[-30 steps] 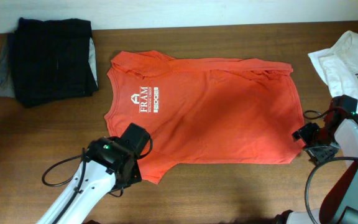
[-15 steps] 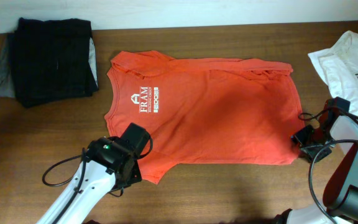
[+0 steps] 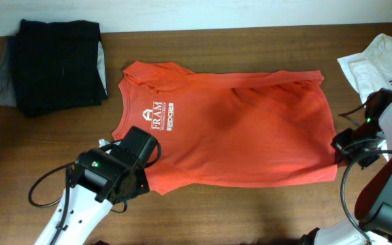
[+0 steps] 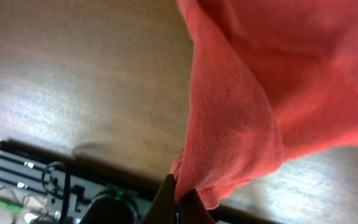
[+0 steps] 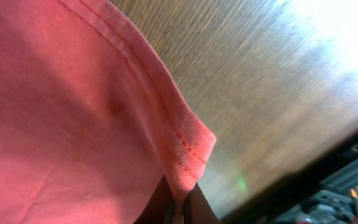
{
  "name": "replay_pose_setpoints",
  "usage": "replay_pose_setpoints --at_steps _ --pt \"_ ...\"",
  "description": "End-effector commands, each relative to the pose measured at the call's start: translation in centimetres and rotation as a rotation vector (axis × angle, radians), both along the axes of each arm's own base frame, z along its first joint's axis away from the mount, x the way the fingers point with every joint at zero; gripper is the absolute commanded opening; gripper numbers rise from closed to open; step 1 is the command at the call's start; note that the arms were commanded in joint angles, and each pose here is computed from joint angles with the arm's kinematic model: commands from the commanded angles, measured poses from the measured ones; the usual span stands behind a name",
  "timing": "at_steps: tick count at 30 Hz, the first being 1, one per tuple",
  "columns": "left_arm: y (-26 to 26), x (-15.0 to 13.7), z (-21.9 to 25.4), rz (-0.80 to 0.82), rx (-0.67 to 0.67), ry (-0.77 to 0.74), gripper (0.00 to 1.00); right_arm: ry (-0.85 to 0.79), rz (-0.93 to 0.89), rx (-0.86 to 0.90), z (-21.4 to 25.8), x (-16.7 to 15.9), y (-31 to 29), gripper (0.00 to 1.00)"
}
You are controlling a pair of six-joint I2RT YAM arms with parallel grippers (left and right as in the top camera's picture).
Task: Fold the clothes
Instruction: 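Fold the bottom half up over the top half with both grippers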
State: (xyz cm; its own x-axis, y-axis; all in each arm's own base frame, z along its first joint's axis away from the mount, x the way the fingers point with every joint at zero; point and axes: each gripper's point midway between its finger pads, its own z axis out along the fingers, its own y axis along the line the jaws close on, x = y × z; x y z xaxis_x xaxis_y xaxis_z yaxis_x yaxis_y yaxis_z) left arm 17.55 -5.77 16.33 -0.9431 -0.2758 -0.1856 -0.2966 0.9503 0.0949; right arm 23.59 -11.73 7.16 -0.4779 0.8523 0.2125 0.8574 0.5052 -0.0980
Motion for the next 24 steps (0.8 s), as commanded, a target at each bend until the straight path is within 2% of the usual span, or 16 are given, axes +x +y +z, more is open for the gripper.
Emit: replay_pose_setpoints --at_steps 1,5,9,12,18,21,24 --pt "0.0 2.2 1.0 0.025 0.006 -0.115 0.01 -0.055 0.02 -0.07 2.5 1.2 -1.4 0.04" --pt "0.4 6.7 2.7 0.059 0.058 -0.331 0.01 -0.128 0.046 -0.079 2.5 3.2 -0.9 0.04" --pt "0.8 11.5 3.7 0.113 0.155 -0.503 0.01 -0.315 0.114 -0.077 2.6 8.4 0.8 0.04" --pt "1.3 14.3 3.3 0.15 0.247 -0.569 0.01 -0.442 0.172 -0.112 3.1 12.0 1.4 0.04" --pt "5.1 19.5 -1.2 0.31 0.327 -0.555 0.01 -0.637 0.219 -0.209 4.7 16.8 -0.1 0.04" --pt "6.9 21.2 -3.5 0.372 0.326 -0.544 0.01 -0.664 0.222 -0.25 4.8 17.7 -0.7 0.04" --pt "6.3 22.6 -5.1 0.376 0.283 -0.545 0.01 -0.669 0.222 -0.252 4.1 18.4 -0.9 0.04"
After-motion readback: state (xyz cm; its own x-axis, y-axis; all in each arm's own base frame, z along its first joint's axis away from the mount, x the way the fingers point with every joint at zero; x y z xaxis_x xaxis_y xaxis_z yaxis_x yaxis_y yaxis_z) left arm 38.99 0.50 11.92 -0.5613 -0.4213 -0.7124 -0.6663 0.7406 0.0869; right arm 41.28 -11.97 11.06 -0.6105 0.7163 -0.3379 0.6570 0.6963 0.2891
